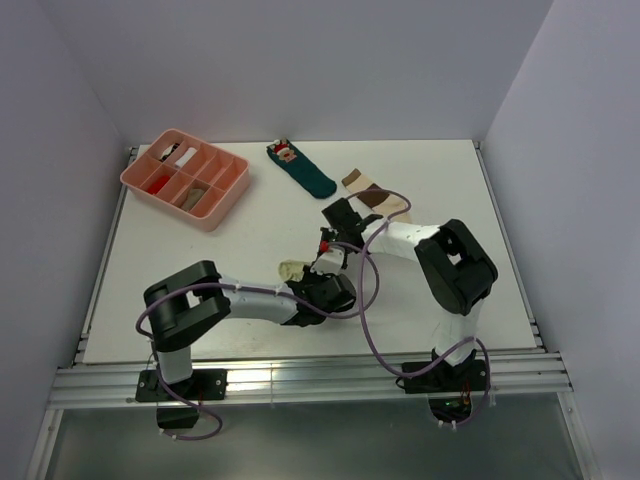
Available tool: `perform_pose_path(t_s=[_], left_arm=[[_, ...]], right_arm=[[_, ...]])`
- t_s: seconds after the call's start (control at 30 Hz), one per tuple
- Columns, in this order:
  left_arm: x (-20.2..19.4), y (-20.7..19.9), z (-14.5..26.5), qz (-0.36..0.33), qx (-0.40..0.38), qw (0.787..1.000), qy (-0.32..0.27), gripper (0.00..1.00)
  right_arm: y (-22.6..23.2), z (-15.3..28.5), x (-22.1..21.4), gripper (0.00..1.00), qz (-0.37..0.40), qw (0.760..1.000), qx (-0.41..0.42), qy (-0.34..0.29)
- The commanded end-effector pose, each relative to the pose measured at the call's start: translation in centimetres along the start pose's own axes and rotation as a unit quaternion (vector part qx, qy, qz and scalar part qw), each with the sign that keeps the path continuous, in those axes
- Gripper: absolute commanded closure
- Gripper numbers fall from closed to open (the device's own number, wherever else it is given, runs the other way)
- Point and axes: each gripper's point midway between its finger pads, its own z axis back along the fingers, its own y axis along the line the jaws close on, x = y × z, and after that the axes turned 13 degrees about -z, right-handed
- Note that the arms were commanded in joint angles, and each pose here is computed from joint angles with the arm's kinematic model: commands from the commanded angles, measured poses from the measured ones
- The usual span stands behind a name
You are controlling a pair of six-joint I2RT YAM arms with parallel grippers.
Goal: Roll the socks
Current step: Roll the sock at the center of the board.
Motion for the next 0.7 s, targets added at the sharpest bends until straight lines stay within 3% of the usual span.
perform_pose_path(t_s=[0.0,0.13,0.37,0.5,0.67], left_arm=[[-4.0,-0.2,1.2,0.036,-0.06,0.995,0.069,0.99],[-5.8,1.0,1.1,0.115,-0.095,0.984,0.096,0.99],[-5.0,2.0,1.9,0.244,-0.167,0.952,0.085,0.99],[-3.9,2.7,2.4,0.316,-0.208,0.923,0.066,0.99],[-5.4,4.2,2.4,0.397,-0.225,0.886,0.077,0.99]], right_arm=[[1.7,0.7,-0.3,0.85,-0.011,0.998,0.06,-0.009],[2.6,1.7,0.4,0.69,-0.024,0.993,0.108,-0.034],[4.5,4.5,2.1,0.41,-0.026,0.978,0.186,-0.09],[5.0,4.5,1.9,0.39,-0.011,0.974,0.208,-0.088],[5.0,3.3,0.9,0.39,0.011,0.974,0.219,-0.056]])
